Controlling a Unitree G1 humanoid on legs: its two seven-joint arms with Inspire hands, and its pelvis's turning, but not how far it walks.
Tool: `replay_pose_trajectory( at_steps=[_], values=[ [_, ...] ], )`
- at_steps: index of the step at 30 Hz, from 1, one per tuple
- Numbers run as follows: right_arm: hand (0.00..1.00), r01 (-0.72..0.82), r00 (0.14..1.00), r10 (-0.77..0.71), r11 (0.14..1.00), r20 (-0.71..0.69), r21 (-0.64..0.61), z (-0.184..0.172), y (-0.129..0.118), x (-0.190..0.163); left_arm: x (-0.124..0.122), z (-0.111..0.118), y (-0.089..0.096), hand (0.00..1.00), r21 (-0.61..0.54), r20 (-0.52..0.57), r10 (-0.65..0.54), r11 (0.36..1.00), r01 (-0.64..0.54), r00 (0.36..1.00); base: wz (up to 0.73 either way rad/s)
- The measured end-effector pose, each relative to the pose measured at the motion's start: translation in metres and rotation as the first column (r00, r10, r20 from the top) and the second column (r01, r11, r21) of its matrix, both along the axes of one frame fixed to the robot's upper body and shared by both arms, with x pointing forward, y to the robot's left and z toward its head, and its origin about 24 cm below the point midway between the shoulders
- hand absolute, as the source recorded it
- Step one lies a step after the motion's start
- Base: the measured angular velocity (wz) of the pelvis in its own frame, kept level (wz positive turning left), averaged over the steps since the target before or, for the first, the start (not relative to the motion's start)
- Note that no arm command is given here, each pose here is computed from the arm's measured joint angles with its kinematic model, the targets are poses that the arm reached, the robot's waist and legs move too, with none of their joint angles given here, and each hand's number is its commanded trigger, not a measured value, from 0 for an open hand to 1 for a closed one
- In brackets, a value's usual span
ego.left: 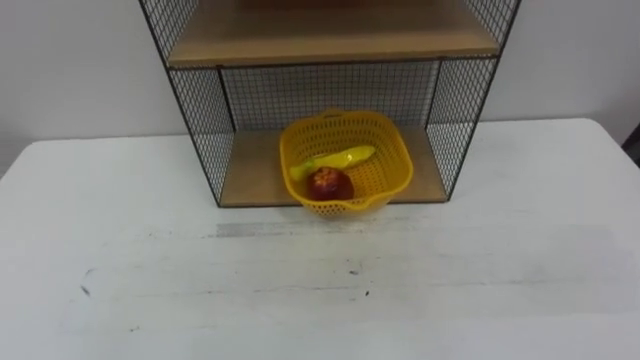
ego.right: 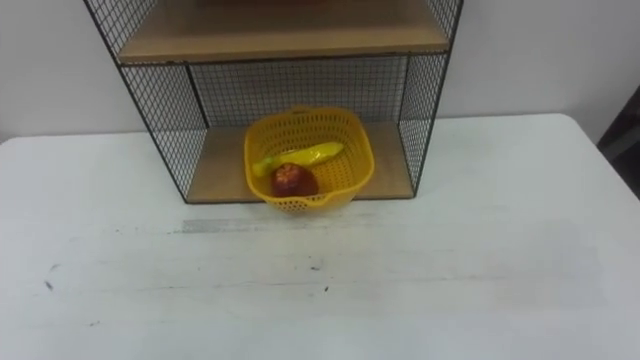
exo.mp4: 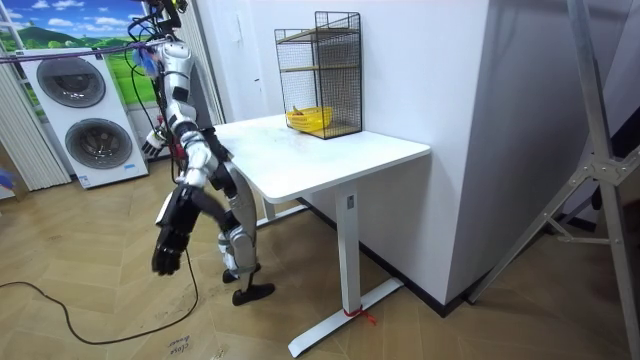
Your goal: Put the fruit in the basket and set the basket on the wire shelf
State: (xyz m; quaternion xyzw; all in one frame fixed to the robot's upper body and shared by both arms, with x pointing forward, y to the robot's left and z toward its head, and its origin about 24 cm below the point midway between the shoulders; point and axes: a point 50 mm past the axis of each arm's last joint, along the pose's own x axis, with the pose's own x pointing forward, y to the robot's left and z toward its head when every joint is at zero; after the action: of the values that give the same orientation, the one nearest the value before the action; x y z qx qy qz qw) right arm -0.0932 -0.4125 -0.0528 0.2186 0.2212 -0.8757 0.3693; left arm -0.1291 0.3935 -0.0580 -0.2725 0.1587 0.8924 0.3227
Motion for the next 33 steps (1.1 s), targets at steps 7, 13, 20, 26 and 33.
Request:
replay_pose_trajectory(
  at_steps=[7, 13, 20, 26, 33],
  values=[
    [0.0, -0.235, 0.958, 0.28, 0.883, -0.054, 0.407, -0.069, 0.085, -0.002, 0.007, -0.062, -0.079, 0.0, -0.384, -0.041, -0.438, 0.837, 0.39, 0.898, -0.01],
    [0.0, -0.541, 0.775, 0.623, 0.572, 0.102, 0.617, -0.098, 0.127, 0.033, 0.05, -0.094, -0.122, 0.0, -0.608, 0.155, -0.858, 0.308, 0.732, 0.49, -0.08],
    [0.0, -0.719, 0.469, 0.846, 0.199, 0.254, 0.666, -0.11, 0.146, 0.069, 0.123, -0.105, -0.135, 0.0, -0.645, 0.252, -0.946, -0.32, 0.694, -0.203, 0.06],
    [0.0, -0.678, 0.201, 0.935, -0.084, 0.294, 0.73, -0.112, 0.151, 0.072, 0.113, -0.107, -0.142, 0.0, -0.702, 0.299, -0.906, -0.421, 0.575, -0.299, -0.11],
    [0.0, -0.566, -0.011, 0.94, -0.286, 0.34, 0.773, -0.114, 0.157, 0.07, 0.103, -0.107, -0.144, 0.0, -0.757, 0.337, -0.853, -0.497, 0.424, -0.399, -0.03]
  ],
)
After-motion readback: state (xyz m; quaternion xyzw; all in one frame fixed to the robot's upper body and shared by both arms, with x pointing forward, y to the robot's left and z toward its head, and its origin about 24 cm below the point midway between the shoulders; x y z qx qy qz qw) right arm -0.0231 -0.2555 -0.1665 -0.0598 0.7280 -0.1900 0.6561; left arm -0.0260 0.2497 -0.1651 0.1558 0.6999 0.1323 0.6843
